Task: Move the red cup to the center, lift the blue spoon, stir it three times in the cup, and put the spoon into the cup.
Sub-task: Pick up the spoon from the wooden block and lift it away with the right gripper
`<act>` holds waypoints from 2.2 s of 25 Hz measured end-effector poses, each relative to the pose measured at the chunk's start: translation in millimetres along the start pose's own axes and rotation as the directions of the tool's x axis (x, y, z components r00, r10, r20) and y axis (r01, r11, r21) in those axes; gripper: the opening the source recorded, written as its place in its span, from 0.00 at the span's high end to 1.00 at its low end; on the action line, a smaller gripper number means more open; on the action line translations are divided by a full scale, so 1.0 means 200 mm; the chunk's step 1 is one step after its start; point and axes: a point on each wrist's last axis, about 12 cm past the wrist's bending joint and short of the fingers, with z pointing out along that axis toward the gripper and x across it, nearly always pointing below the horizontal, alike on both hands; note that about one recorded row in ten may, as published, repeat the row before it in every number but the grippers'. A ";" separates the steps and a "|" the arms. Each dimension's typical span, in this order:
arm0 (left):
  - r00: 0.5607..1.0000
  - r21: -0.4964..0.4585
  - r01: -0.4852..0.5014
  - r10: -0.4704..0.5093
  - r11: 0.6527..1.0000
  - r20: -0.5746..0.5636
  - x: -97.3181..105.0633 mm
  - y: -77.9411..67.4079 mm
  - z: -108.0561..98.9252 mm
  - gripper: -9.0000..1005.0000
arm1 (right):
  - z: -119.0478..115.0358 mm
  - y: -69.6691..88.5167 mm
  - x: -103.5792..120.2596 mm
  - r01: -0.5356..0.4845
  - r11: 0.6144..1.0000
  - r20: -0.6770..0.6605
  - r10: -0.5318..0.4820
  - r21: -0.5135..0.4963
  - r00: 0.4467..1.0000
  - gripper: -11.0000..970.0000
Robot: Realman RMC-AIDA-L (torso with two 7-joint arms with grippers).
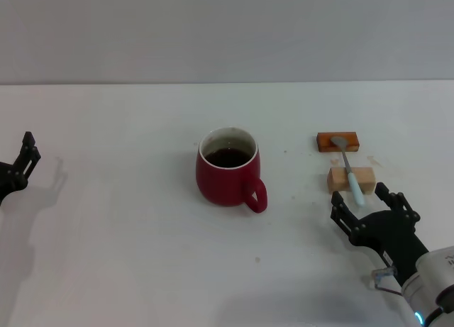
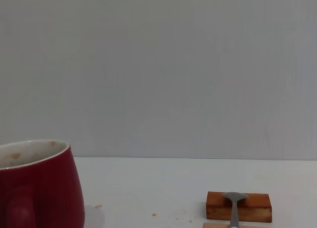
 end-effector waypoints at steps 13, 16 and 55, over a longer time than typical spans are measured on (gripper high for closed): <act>1.000 0.010 -0.002 0.002 1.000 0.000 0.00 -0.01 0.00 0.14 | 0.00 -0.01 0.00 -0.020 1.000 -0.003 0.020 -0.002 1.000 0.23; 1.000 0.011 -0.002 0.002 1.000 0.001 0.00 -0.01 0.00 0.14 | 0.00 -0.01 0.00 -0.018 1.000 -0.003 0.018 -0.005 1.000 0.24; 1.000 0.010 -0.002 0.002 1.000 -0.002 0.00 -0.01 0.00 0.15 | 0.01 0.00 -0.01 -0.023 1.000 0.001 0.023 -0.013 1.000 0.62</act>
